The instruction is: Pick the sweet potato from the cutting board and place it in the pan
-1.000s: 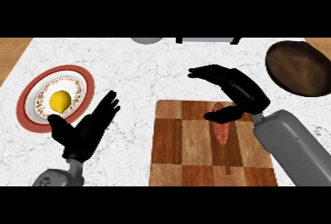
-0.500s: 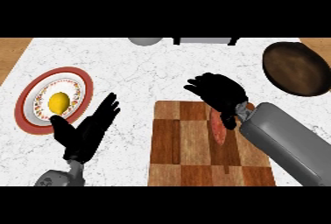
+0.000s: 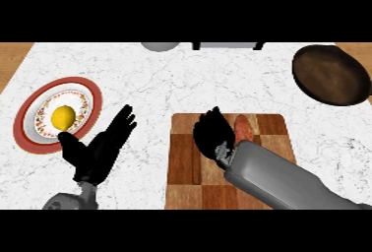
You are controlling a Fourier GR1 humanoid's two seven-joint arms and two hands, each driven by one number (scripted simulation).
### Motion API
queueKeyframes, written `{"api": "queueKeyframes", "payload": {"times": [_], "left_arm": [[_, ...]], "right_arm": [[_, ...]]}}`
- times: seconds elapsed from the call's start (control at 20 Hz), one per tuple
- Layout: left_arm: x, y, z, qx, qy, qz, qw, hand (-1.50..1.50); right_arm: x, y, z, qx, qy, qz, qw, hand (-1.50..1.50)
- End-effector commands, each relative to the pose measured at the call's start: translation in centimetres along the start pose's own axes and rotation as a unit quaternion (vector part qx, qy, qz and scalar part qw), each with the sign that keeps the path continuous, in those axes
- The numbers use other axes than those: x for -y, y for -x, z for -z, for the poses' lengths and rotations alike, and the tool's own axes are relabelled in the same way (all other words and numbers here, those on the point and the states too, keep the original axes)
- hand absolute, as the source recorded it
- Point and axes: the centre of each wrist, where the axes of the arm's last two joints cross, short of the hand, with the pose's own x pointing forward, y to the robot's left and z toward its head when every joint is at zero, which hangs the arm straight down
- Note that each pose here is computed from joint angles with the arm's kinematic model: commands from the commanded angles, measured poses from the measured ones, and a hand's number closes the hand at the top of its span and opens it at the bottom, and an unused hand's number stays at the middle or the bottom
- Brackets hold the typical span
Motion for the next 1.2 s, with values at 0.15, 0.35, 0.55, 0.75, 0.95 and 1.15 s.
{"api": "queueKeyframes", "payload": {"times": [0.15, 0.35, 0.55, 0.75, 0.95, 1.15], "left_arm": [[-1.8, 0.6, -0.5, 0.004, 0.001, -0.004, 1.0000, 0.00], [0.1, -2.4, 1.0, 0.009, 0.001, 0.001, 1.0000, 0.00], [-0.8, -0.6, 0.1, 0.011, 0.008, 0.010, 0.9999, 0.00], [-0.9, -0.8, 0.0, 0.007, 0.001, 0.001, 1.0000, 0.00], [-1.4, 0.0, 1.0, 0.009, 0.000, -0.003, 1.0000, 0.00], [0.7, -0.1, 1.0, 0.012, 0.002, 0.002, 0.9999, 0.00]], "right_arm": [[-0.3, -4.5, -0.6, -0.045, -0.050, 0.000, 0.998, -1.50], [-1.6, -4.0, -0.6, -0.064, -0.047, -0.008, 0.997, -1.50], [-3.0, -2.7, 0.0, -0.087, -0.023, -0.034, 0.995, -1.50], [-3.0, -1.6, -1.5, -0.114, -0.012, -0.068, 0.991, -1.50], [-4.9, -2.0, 2.3, -0.109, -0.020, -0.059, 0.992, -1.50], [-5.3, -0.4, 2.0, -0.106, -0.018, -0.049, 0.993, -1.50]]}}
